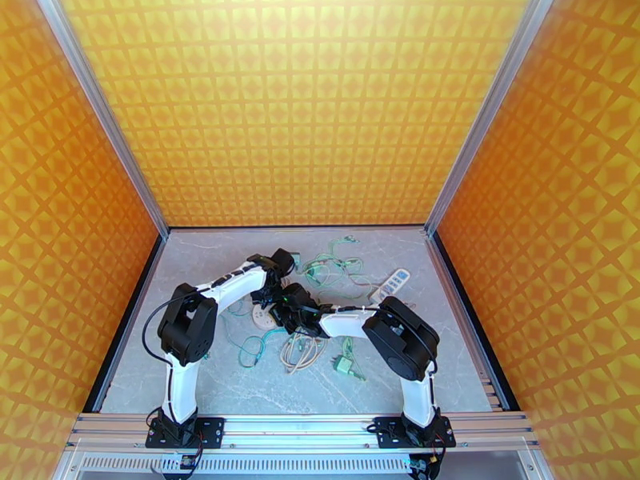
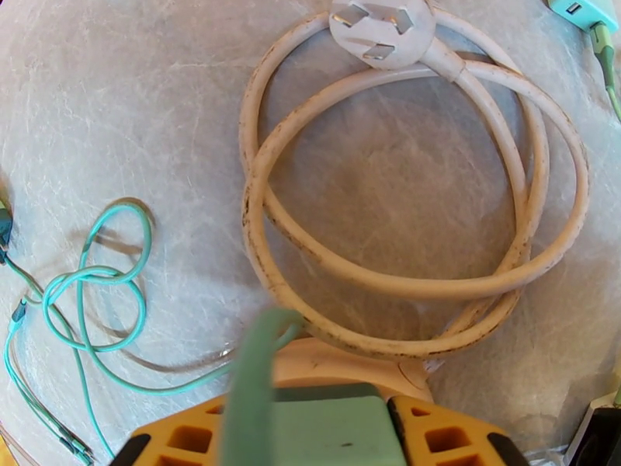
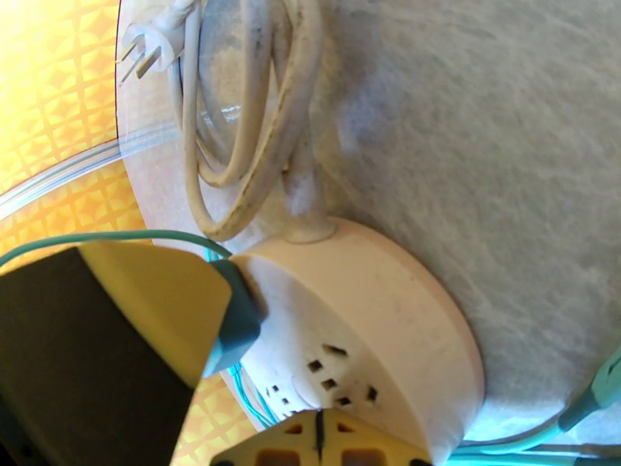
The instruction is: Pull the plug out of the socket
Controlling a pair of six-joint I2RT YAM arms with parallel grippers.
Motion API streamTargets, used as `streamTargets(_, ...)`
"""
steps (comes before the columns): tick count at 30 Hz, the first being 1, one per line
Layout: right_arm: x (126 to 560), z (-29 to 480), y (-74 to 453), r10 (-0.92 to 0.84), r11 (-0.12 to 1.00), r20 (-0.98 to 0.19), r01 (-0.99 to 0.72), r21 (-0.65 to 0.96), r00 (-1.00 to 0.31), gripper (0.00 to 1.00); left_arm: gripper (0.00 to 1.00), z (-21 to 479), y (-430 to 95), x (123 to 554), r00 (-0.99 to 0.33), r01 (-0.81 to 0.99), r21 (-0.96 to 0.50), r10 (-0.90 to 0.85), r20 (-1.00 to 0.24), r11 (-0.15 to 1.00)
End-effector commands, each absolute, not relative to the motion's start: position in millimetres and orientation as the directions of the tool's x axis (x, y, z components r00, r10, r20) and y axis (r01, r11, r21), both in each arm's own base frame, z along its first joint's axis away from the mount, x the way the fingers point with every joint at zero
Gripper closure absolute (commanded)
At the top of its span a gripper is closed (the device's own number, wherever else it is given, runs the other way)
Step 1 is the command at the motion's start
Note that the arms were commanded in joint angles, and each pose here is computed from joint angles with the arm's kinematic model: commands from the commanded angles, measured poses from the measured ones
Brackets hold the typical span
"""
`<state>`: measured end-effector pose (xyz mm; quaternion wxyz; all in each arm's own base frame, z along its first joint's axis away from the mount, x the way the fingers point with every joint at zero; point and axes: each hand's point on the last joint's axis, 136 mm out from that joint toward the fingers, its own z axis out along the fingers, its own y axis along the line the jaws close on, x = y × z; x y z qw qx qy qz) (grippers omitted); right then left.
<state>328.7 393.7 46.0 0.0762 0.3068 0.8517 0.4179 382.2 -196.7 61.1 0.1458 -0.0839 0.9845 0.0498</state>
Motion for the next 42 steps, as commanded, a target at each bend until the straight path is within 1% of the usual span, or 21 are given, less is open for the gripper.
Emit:
streamTargets(1, 282.9, -36.9, 348.5, 0.619, 0.624, 0.149, 0.598, 0.503, -0.771, 1.0, 0.82, 79.2, -192.2, 381.6, -0.932, -0.205, 0.005, -0.194, -0.307, 0.979)
streamTargets(6, 282.8, -36.7, 348.1, 0.62, 0.624, 0.148, 0.598, 0.503, -0.771, 1.0, 0.83, 83.4, -178.0, 382.4, -0.912, -0.287, -0.135, -0.313, -0.265, 0.948)
streamTargets(8, 282.9, -36.7, 348.1, 0.62, 0.623, 0.147, 0.598, 0.504, -0.77, 1.0, 0.83, 87.5, -175.0, 382.5, -0.902, -0.301, -0.162, -0.336, -0.271, 0.94)
streamTargets(13, 281.8, -37.9, 347.5, 0.621, 0.623, 0.151, 0.602, 0.499, -0.769, 1.0, 0.83, 88.3, -172.5, 379.6, -0.895, -0.312, -0.175, -0.351, -0.276, 0.934)
streamTargets(17, 281.3, -39.3, 348.3, 0.619, 0.625, 0.158, 0.605, 0.494, -0.769, 1.0, 0.84, 82.2, -175.6, 378.0, -0.912, -0.285, -0.13, -0.311, -0.269, 0.95)
streamTargets(23, 281.2, -39.9, 348.5, 0.619, 0.626, 0.161, 0.606, 0.491, -0.769, 1.0, 0.84, 78.5, -182.0, 373.6, -0.931, -0.192, 0.08, -0.156, -0.329, 0.978)
streamTargets(24, 280.9, -39.8, 348.8, 0.619, 0.624, 0.163, 0.607, 0.491, -0.768, 1.0, 0.84, 84.4, -187.9, 377.5, -0.926, -0.182, 0.087, -0.141, -0.349, 0.98)
streamTargets(28, 280.3, -40.5, 348.3, 0.622, 0.623, 0.164, 0.61, 0.49, -0.766, 1.0, 0.85, 77.5, -188.4, 374.7, -0.929, -0.194, 0.1, -0.15, -0.338, 0.976)
streamTargets(32, 278.7, -42.3, 346.4, 0.627, 0.62, 0.167, 0.617, 0.485, -0.761, 1.0, 0.85, 85.5, -187.1, 378.3, -0.922, -0.202, 0.073, -0.165, -0.35, 0.977)
streamTargets(38, 278.1, -42.5, 345.7, 0.628, 0.618, 0.169, 0.619, 0.485, -0.759, 1.0, 0.84, 88.4, -174.6, 379.5, -0.908, -0.286, -0.081, -0.297, -0.297, 0.955)
streamTargets(42, 278.0, -43.0, 344.7, 0.631, 0.616, 0.169, 0.622, 0.483, -0.757, 1.0, 0.85, 92.9, -162.8, 381.0, -0.898, -0.307, -0.099, -0.323, -0.299, 0.947)
